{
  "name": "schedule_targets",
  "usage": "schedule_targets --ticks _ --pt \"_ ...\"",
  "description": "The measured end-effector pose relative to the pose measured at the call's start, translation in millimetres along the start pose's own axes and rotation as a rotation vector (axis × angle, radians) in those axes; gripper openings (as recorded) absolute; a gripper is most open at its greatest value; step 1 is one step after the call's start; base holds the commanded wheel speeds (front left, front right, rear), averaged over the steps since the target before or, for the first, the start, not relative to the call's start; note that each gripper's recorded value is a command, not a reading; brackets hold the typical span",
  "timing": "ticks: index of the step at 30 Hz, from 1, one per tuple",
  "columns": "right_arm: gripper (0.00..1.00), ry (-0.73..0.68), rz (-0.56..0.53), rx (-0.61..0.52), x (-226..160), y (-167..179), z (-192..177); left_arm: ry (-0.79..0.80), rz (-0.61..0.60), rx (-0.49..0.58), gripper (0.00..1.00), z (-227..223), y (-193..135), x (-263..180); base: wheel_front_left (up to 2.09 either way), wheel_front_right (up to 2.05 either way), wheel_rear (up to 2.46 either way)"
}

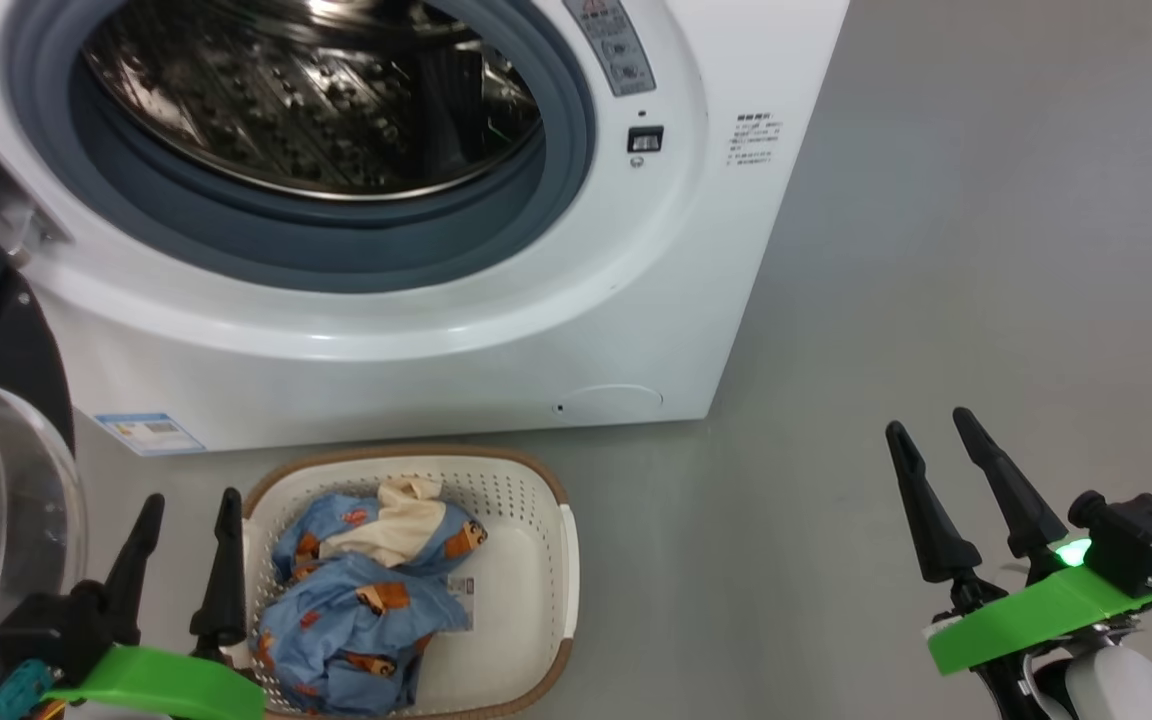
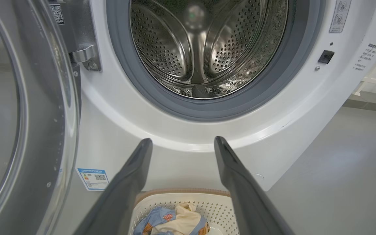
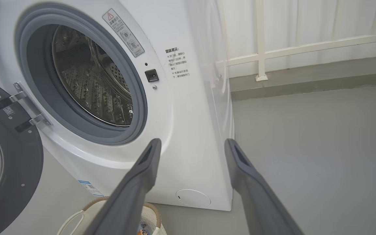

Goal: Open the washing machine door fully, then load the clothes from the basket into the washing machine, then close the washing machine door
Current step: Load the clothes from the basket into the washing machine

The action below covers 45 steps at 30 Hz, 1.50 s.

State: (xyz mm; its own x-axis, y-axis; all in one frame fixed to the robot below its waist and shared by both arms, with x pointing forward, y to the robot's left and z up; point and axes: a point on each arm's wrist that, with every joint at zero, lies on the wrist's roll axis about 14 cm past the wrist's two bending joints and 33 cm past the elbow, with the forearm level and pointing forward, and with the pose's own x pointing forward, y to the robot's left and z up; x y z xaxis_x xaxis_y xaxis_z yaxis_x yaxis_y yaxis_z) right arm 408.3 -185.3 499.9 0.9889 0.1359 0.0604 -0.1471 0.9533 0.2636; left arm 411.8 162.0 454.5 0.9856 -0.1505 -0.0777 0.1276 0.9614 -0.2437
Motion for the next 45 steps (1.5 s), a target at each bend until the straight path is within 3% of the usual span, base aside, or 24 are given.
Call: schedule_targets --ticks 15,31,45 --pt "1.00 0.040 -0.027 0.022 30.5 -7.5 -27.0 0.167 0.003 0.026 1.00 -59.0 13.0 43.5 0.00 0.00 0.00" --pt "1.00 0.090 -0.047 0.009 61.4 -22.6 -62.7 0.435 0.006 0.001 1.00 -157.0 27.3 77.0 0.00 0.00 0.00" --pt "1.00 0.146 -0.081 0.027 79.4 -36.2 -103.9 0.676 0.018 -0.017 1.00 -244.6 42.0 80.8 0.00 0.00 0.00"
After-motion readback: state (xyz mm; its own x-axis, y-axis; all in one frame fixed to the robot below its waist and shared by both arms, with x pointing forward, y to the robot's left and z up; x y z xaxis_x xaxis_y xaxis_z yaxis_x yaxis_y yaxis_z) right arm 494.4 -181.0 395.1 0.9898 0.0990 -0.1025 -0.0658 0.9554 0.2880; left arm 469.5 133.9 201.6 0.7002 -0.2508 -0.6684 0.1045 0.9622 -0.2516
